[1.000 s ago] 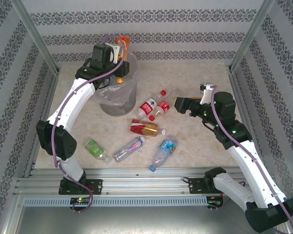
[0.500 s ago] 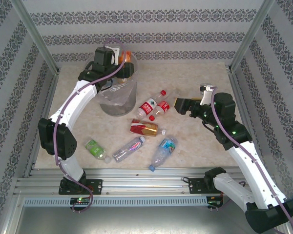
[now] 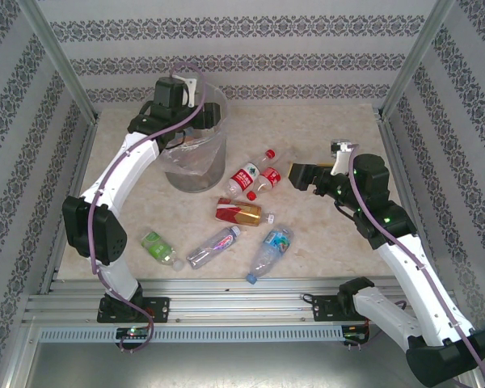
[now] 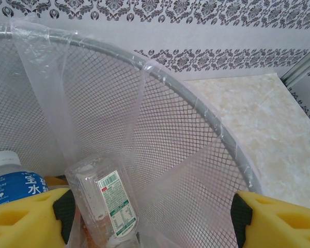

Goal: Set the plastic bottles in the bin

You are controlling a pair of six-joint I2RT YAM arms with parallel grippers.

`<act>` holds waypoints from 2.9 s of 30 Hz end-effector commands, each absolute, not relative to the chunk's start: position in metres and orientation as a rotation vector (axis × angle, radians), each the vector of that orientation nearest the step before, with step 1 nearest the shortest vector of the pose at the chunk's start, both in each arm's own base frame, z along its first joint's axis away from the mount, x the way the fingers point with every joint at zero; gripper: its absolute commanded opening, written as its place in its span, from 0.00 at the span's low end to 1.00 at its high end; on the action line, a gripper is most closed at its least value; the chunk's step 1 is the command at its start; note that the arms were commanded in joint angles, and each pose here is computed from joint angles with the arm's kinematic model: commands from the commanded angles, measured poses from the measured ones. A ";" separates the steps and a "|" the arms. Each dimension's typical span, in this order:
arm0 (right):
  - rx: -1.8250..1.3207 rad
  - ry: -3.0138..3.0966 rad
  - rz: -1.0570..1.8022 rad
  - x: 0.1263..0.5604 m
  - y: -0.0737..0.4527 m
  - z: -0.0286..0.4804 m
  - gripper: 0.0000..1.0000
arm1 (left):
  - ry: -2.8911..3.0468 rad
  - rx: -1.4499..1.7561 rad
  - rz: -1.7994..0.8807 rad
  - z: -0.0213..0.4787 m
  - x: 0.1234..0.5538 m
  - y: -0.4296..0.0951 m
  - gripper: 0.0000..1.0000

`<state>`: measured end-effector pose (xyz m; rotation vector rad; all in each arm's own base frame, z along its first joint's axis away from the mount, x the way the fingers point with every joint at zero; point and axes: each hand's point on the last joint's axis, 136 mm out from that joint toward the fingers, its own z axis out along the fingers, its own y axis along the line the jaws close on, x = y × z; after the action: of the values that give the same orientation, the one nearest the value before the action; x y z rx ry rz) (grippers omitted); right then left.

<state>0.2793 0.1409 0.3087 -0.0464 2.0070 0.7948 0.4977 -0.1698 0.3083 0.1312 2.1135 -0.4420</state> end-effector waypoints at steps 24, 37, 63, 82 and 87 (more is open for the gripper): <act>0.417 2.601 0.596 0.249 0.138 0.136 0.98 | 2.013 0.609 -0.714 0.349 0.324 -0.230 1.00; 0.594 2.797 0.569 0.208 0.156 0.059 0.98 | 2.061 0.918 -1.035 0.292 0.257 -0.269 1.00; 0.768 2.740 0.710 0.212 0.182 0.039 0.97 | 2.081 0.944 -1.055 0.285 0.251 -0.278 1.00; 0.914 2.669 0.790 0.201 0.183 0.035 0.79 | 2.091 0.968 -1.054 0.282 0.244 -0.283 1.00; 0.908 2.638 0.794 0.206 0.183 0.037 0.68 | 2.098 0.970 -1.053 0.280 0.244 -0.284 1.00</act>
<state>0.2011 0.1823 0.0341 0.9096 2.6852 0.7850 0.2517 -0.2824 0.2823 0.9424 2.0919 -1.0509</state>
